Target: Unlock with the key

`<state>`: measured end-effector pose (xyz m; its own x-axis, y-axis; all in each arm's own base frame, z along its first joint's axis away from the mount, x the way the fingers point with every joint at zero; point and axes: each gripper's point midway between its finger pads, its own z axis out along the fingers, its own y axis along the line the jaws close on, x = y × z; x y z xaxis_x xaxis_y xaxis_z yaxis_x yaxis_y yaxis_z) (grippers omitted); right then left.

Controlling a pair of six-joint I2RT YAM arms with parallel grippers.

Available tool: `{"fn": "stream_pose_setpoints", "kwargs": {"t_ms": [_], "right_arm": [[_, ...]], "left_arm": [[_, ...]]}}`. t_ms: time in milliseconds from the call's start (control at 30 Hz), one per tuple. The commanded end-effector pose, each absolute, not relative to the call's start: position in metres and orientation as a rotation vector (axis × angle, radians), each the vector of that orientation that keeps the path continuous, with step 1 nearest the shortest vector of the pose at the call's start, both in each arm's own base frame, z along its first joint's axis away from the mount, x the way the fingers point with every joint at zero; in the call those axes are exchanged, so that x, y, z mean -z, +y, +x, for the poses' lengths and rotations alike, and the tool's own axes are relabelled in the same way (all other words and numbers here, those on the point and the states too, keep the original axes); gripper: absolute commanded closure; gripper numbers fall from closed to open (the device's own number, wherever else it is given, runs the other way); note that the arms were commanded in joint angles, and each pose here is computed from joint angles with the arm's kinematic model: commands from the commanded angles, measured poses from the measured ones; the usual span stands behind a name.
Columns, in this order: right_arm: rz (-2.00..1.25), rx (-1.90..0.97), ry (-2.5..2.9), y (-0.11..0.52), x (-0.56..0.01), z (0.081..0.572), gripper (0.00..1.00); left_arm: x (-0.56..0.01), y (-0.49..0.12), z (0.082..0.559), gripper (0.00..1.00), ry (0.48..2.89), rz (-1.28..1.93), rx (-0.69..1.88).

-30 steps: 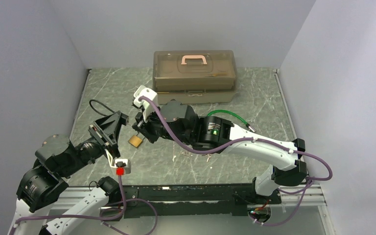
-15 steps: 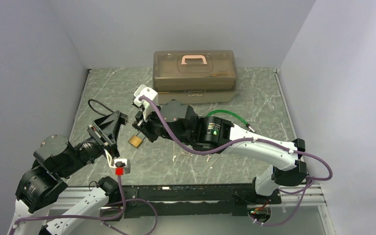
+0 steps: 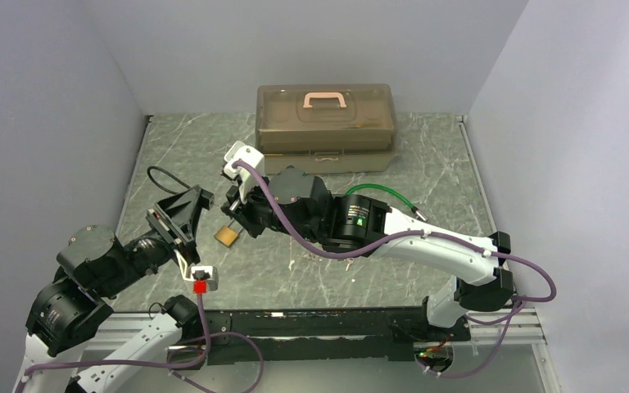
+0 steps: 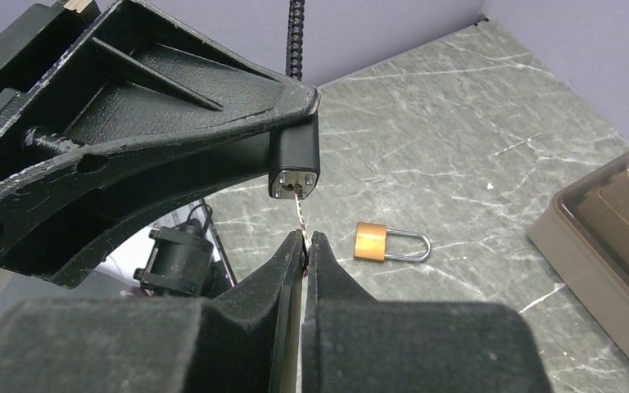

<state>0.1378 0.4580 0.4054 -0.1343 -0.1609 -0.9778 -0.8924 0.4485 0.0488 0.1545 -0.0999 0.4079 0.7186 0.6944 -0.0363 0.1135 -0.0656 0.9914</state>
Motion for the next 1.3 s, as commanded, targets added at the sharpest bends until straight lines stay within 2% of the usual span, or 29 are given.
{"fn": "stream_pose_setpoints", "kwargs": {"t_ms": [0, 1267], "right_arm": [[-0.848, -0.884, 1.5, 0.449, -0.448, 0.139, 1.0], [-0.916, -0.916, 1.54, 0.482, -0.424, 0.134, 1.0]], "left_arm": [[-0.421, -0.102, 0.149, 1.0, 0.615, 1.572, -0.554], [-0.424, -0.103, 0.147, 1.0, 0.593, 1.579, -0.556]]}}
